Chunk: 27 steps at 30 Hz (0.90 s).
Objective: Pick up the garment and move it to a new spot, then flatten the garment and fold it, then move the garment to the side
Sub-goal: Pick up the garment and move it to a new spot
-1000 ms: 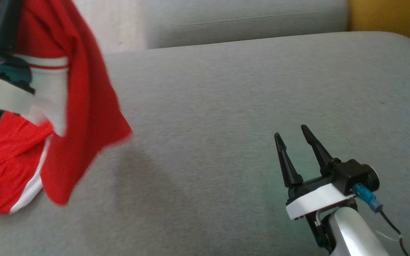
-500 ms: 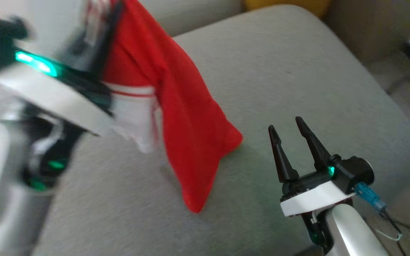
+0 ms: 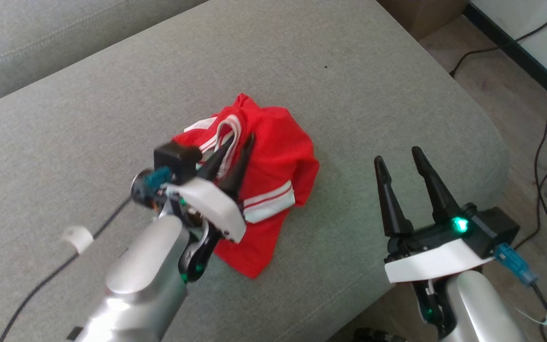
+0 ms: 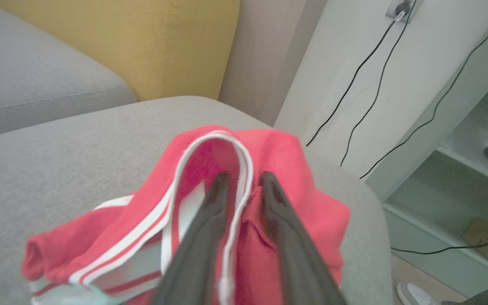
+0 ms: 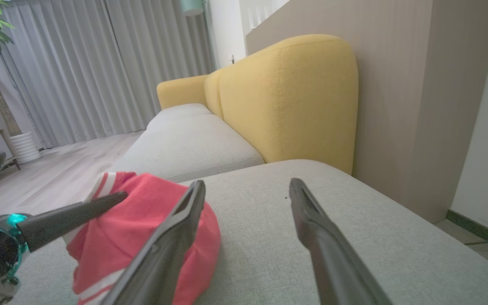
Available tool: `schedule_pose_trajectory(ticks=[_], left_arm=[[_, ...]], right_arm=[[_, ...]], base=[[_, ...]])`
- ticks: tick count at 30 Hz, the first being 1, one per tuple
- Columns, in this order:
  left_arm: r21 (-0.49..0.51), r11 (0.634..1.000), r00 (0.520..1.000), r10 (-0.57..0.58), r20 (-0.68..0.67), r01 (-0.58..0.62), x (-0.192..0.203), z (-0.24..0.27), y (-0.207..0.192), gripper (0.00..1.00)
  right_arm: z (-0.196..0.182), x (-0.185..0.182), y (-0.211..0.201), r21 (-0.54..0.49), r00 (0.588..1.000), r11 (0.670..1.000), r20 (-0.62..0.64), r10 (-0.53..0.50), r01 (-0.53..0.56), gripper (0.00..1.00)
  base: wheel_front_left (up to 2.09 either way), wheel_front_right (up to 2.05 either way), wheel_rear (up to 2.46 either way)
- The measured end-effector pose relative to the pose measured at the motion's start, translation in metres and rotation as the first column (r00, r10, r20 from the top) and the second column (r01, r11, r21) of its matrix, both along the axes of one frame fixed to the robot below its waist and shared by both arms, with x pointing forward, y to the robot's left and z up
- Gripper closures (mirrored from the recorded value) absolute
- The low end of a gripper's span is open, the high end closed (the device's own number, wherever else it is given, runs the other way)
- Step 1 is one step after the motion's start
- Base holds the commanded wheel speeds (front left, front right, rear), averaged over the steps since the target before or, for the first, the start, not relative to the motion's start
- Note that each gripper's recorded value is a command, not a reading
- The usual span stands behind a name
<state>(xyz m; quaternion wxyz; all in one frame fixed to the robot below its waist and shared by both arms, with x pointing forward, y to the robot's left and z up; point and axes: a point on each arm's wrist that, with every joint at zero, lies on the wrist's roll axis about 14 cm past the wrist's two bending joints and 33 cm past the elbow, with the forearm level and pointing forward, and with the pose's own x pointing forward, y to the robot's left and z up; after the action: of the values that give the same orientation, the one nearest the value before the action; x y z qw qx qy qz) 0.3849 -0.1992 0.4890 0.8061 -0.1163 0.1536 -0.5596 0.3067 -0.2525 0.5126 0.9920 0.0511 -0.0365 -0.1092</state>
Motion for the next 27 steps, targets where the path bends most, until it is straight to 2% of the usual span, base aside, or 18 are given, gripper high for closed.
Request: schedule_pose_trajectory(ticks=[2,5,11,13,16,18,21,22,25,26,27], left_arm=[[0.029,0.999,1.000,0.020,0.004,-0.020,0.002,-0.018,0.005,0.00],[0.028,0.999,0.999,0.046,0.011,-0.047,0.003,-0.025,0.010,0.00],[-0.081,0.990,0.992,0.118,0.049,-0.114,0.003,0.003,0.026,0.00],[-0.088,0.982,0.985,0.171,0.022,-0.168,-0.002,-0.002,0.047,0.00],[-0.068,0.948,0.950,0.313,0.007,-0.311,-0.005,-0.017,0.099,0.00],[-0.043,0.912,0.912,0.409,0.030,-0.407,-0.005,-0.023,0.136,0.00],[-0.062,0.830,0.829,0.558,0.042,-0.555,-0.001,-0.014,0.183,0.00],[-0.062,0.830,0.829,0.558,0.042,-0.555,-0.001,-0.014,0.183,0.00],[-0.100,0.728,0.727,0.684,0.052,-0.678,0.004,0.001,0.225,0.00],[-0.115,0.666,0.660,0.746,0.087,-0.737,0.004,0.010,0.254,0.00],[-0.110,0.637,0.628,0.771,0.108,-0.763,0.001,0.010,0.268,0.00]], right_arm=[[-0.001,0.001,0.002,0.001,1.000,1.000,-0.004,0.007,-0.007,0.00],[-0.002,0.003,0.008,0.001,1.000,1.000,-0.004,0.026,-0.026,0.00],[-0.001,0.012,0.023,-0.029,0.996,0.996,-0.004,0.087,-0.087,0.00],[0.000,0.018,0.029,-0.042,0.994,0.993,0.000,0.112,-0.111,0.00],[0.006,0.026,0.035,-0.075,0.990,0.987,0.014,0.142,-0.140,0.00],[0.011,0.032,0.038,-0.098,0.987,0.983,0.025,0.158,-0.155,0.00],[0.015,0.040,0.044,-0.130,0.983,0.976,0.035,0.183,-0.177,0.00],[0.015,0.040,0.044,-0.130,0.983,0.976,0.035,0.183,-0.177,0.00],[0.013,0.047,0.052,-0.161,0.977,0.965,0.024,0.212,-0.205,0.00],[0.011,0.051,0.059,-0.170,0.972,0.959,0.017,0.234,-0.228,0.00],[0.010,0.052,0.063,-0.175,0.969,0.955,0.013,0.247,-0.241,0.00]], base=[[0.00,0.00,0.00],[0.00,0.00,0.00],[0.00,0.00,0.00],[0.00,0.00,0.00],[0.00,0.00,0.00],[0.00,0.00,0.00],[0.00,0.00,0.00],[0.00,0.00,0.00],[0.00,0.00,0.00],[0.00,0.00,0.00],[0.00,0.00,0.00]])
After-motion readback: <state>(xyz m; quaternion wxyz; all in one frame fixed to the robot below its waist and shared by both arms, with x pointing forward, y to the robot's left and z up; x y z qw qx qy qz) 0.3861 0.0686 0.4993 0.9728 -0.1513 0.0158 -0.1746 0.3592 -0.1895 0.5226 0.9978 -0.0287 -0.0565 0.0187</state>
